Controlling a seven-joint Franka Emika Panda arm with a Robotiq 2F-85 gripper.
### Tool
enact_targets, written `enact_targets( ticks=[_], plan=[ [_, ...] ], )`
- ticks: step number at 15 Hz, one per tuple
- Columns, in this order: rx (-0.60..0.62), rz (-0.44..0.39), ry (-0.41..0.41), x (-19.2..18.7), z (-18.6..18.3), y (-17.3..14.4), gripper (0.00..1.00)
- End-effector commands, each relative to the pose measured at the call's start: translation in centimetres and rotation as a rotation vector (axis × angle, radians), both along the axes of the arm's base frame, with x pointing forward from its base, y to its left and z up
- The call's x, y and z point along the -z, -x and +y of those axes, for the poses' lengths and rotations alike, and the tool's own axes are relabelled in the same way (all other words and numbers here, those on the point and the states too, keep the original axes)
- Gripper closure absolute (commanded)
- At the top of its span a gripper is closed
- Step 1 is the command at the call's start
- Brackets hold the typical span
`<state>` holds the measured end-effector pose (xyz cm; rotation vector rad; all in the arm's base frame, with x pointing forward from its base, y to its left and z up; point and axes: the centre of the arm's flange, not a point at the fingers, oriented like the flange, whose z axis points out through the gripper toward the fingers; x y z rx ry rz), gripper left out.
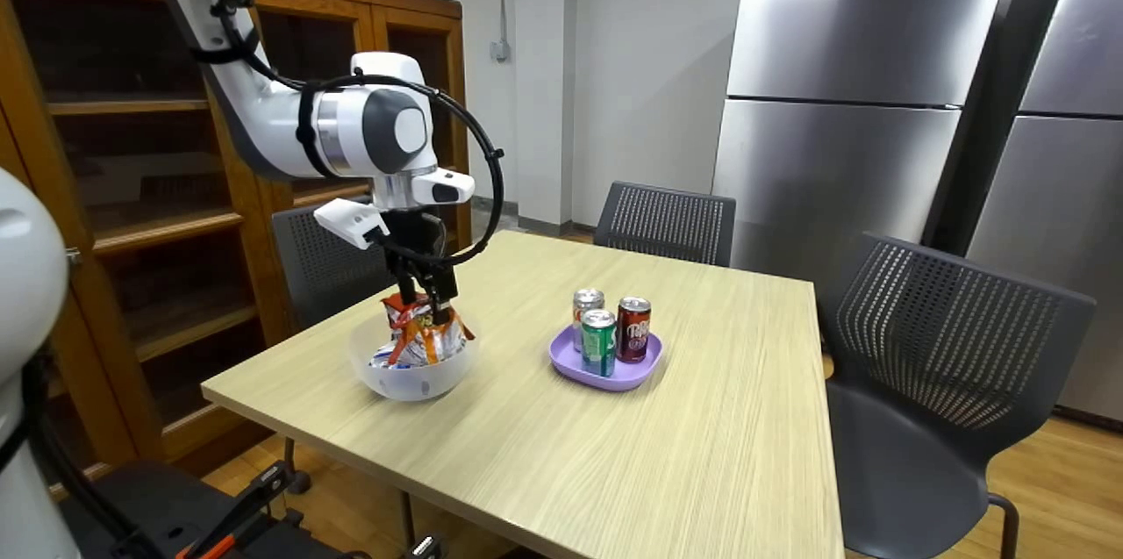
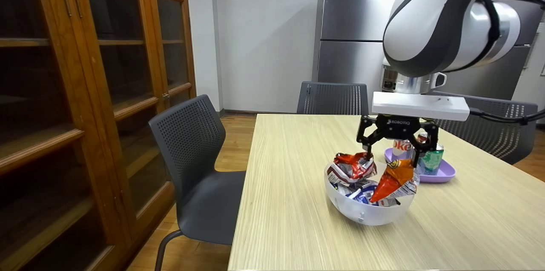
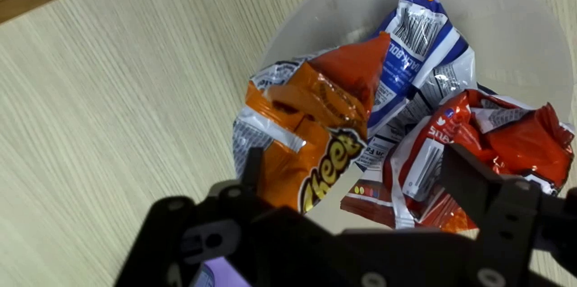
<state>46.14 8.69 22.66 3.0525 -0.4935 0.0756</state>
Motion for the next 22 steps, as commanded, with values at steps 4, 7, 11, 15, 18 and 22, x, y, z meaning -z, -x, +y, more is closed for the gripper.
enact_targets(
  ticks=[4,7,11,15,18,22],
  plan=[
    [-0.022,0.008,-0.007,-1.4,-0.8,-0.1,0.00],
    [-0.024,0.007,-0.008,-1.5,-1.0,-0.2,0.00],
    [-0.026,-0.004,-0.011,-1.9,-1.1,-0.2,0.00],
    [-0.040,-0.022,-0.014,-2.7,-0.9,-0.3,0.00],
    [-0.054,-0.037,-0.019,-3.3,-0.7,-0.3,0.00],
    [-0.072,-0.054,-0.019,-4.0,-0.2,-0.1,0.00]
  ],
)
